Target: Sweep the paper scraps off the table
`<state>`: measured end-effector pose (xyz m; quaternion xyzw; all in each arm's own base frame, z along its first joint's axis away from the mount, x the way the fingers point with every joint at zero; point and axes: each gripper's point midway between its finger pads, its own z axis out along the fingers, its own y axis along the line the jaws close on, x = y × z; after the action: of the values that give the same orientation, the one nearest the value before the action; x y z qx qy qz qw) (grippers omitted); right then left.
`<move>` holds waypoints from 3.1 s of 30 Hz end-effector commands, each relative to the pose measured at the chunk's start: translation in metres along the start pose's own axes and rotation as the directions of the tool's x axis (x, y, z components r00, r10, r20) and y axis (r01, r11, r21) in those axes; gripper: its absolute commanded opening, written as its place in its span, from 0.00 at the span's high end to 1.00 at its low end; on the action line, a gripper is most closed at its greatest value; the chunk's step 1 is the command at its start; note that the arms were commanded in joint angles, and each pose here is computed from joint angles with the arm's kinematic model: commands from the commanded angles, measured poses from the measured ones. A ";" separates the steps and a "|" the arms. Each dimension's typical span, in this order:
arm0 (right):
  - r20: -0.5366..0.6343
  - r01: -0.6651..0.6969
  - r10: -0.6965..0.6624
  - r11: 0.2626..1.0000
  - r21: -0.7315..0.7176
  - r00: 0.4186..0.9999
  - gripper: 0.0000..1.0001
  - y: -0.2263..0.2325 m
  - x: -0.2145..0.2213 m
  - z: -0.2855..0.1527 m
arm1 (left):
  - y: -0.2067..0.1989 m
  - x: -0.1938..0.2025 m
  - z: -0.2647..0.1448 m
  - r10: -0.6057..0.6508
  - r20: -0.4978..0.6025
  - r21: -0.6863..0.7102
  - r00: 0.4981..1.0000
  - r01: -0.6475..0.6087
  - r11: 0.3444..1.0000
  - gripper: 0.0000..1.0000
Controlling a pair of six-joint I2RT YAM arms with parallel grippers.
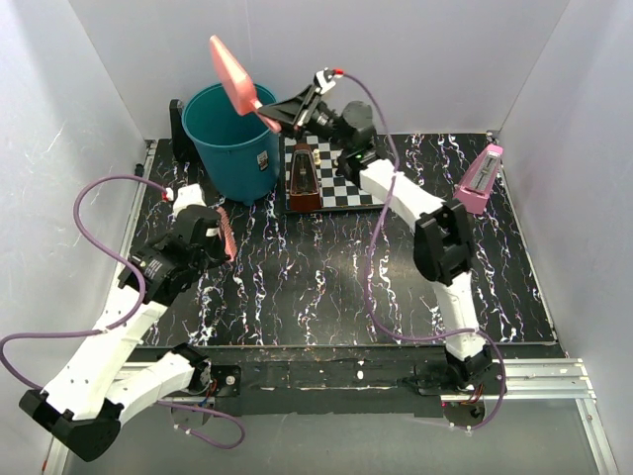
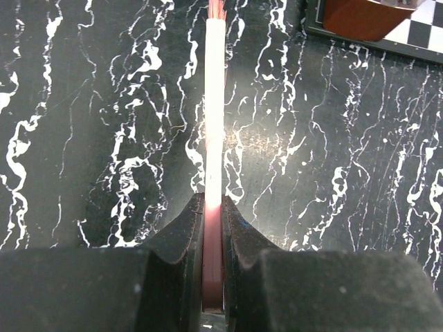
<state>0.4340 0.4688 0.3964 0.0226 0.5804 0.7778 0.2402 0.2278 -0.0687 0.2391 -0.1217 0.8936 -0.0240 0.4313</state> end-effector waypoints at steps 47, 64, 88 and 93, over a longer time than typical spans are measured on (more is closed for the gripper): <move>-0.636 0.578 -0.334 -0.264 0.772 0.696 0.99 -0.158 0.088 -0.405 | -0.109 0.038 0.068 0.078 -0.221 0.324 0.972 -0.002 0.946 1.00; -0.513 0.540 -0.501 -0.105 0.835 0.697 0.13 -0.109 0.085 -0.381 | -0.107 0.046 0.068 0.074 -0.249 0.321 0.966 0.010 0.947 1.00; -0.412 0.506 -0.616 -0.025 0.862 0.671 0.10 -0.052 0.083 -0.399 | -0.024 -0.013 0.039 -0.048 -0.003 -0.050 0.999 0.048 0.998 0.02; -0.352 0.481 -0.708 -0.020 0.876 0.612 0.10 -0.003 0.067 -0.402 | -0.008 -0.034 0.016 -0.072 0.146 -0.025 0.987 0.076 0.997 0.02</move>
<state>0.2472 0.1518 0.1850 -0.0489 0.8707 0.0896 0.4811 0.2661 -0.0947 0.2351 -0.1515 0.8875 -0.0479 0.4325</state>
